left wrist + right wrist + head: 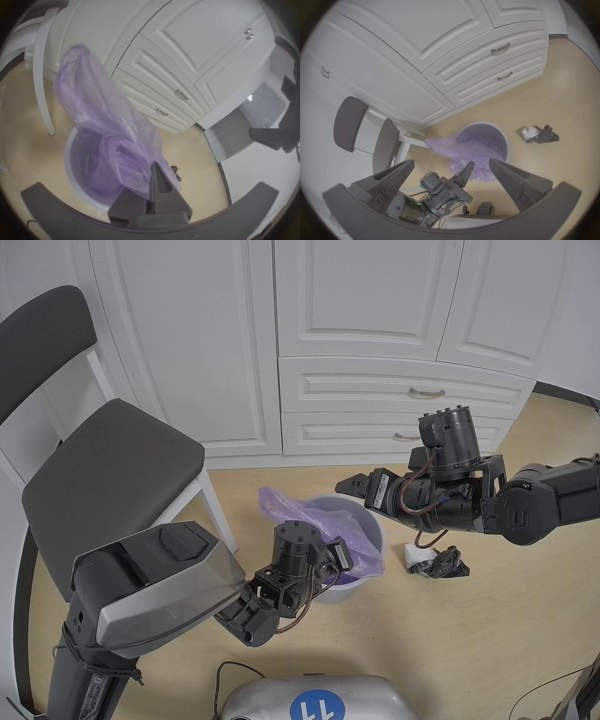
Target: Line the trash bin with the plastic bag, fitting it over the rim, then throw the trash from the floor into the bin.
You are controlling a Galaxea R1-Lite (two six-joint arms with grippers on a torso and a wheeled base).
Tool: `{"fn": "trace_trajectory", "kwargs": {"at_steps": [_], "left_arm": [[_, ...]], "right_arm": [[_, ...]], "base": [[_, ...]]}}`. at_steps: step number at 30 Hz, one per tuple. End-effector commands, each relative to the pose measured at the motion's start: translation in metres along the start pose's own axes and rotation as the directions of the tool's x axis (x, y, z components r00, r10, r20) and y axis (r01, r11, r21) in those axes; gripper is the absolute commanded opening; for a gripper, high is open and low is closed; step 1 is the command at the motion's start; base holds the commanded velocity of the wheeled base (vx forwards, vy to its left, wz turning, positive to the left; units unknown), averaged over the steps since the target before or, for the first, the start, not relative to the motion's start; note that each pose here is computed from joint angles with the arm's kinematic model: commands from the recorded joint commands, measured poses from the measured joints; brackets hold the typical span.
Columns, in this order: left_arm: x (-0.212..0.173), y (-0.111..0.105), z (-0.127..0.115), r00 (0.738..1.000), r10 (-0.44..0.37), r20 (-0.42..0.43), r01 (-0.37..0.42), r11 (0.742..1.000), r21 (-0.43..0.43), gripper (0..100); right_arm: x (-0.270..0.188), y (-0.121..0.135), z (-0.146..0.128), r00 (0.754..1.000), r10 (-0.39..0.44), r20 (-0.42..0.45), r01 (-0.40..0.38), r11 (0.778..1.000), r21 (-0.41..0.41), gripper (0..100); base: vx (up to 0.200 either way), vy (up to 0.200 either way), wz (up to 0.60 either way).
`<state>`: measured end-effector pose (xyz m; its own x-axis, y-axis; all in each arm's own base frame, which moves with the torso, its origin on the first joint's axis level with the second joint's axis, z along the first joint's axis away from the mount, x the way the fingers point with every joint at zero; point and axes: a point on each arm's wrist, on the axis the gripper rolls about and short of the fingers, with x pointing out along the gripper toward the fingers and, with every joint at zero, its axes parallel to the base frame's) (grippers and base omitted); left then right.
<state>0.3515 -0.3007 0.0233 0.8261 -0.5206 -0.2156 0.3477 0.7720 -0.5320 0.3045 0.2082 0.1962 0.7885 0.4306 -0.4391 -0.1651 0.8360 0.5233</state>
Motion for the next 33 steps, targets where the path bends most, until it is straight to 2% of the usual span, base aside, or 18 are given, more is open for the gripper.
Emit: {"fn": "trace_trajectory", "kwargs": {"at_steps": [1,5,9,13,14,20,24,28,30,33], "left_arm": [[-0.012,-0.008,-0.005,0.999,-0.039,0.008,0.038,0.998,0.046,0],[-0.016,-0.012,-0.006,0.999,-0.047,0.006,0.046,0.996,0.075,0],[-0.034,-0.025,0.006,0.998,-0.063,-0.001,0.063,0.992,0.109,0],[-0.035,-0.021,0.001,0.998,-0.051,-0.032,0.055,0.991,0.122,0],[-0.035,-0.021,-0.001,0.998,-0.046,-0.045,0.051,0.991,0.127,100],[-0.048,-0.026,0.010,0.997,-0.043,-0.064,0.052,0.989,0.140,100],[-0.077,-0.048,0.020,0.993,-0.065,-0.102,0.086,0.972,0.220,100],[-0.093,-0.055,0.033,0.991,-0.051,-0.127,0.082,0.964,0.254,100],[-0.110,-0.058,0.055,0.989,-0.016,-0.149,0.056,0.961,0.269,100],[-0.112,-0.041,0.073,0.985,0.060,-0.162,-0.011,0.958,0.287,100]], "right_arm": [[0.001,-0.005,0.000,1.000,-0.015,-0.003,0.014,1.000,-0.013,100],[0.002,-0.007,-0.003,1.000,-0.022,-0.013,0.022,0.999,-0.036,100],[-0.001,-0.009,-0.003,0.999,-0.029,-0.013,0.029,0.998,-0.055,100],[0.000,-0.012,-0.005,0.999,-0.038,-0.022,0.036,0.996,-0.076,100],[0.001,-0.013,-0.007,0.999,-0.042,-0.029,0.039,0.996,-0.080,100],[0.001,-0.015,-0.009,0.998,-0.056,-0.029,0.052,0.994,-0.101,100],[0.003,-0.018,-0.010,0.997,-0.073,-0.026,0.070,0.990,-0.121,100],[0.005,-0.020,-0.012,0.996,-0.079,-0.031,0.075,0.990,-0.122,100],[0.011,-0.022,-0.015,0.995,-0.089,-0.041,0.083,0.989,-0.124,100],[0.018,-0.025,-0.019,0.991,-0.127,-0.032,0.121,0.984,-0.129,100]], "base": [[0.000,0.000,0.00],[0.000,0.000,0.00],[0.000,0.000,0.00],[0.000,0.000,0.00],[0.000,0.000,0.00],[0.000,0.000,0.00],[0.000,0.000,0.00],[0.000,0.000,0.00],[0.000,0.000,0.00],[0.000,0.000,0.00]]}}
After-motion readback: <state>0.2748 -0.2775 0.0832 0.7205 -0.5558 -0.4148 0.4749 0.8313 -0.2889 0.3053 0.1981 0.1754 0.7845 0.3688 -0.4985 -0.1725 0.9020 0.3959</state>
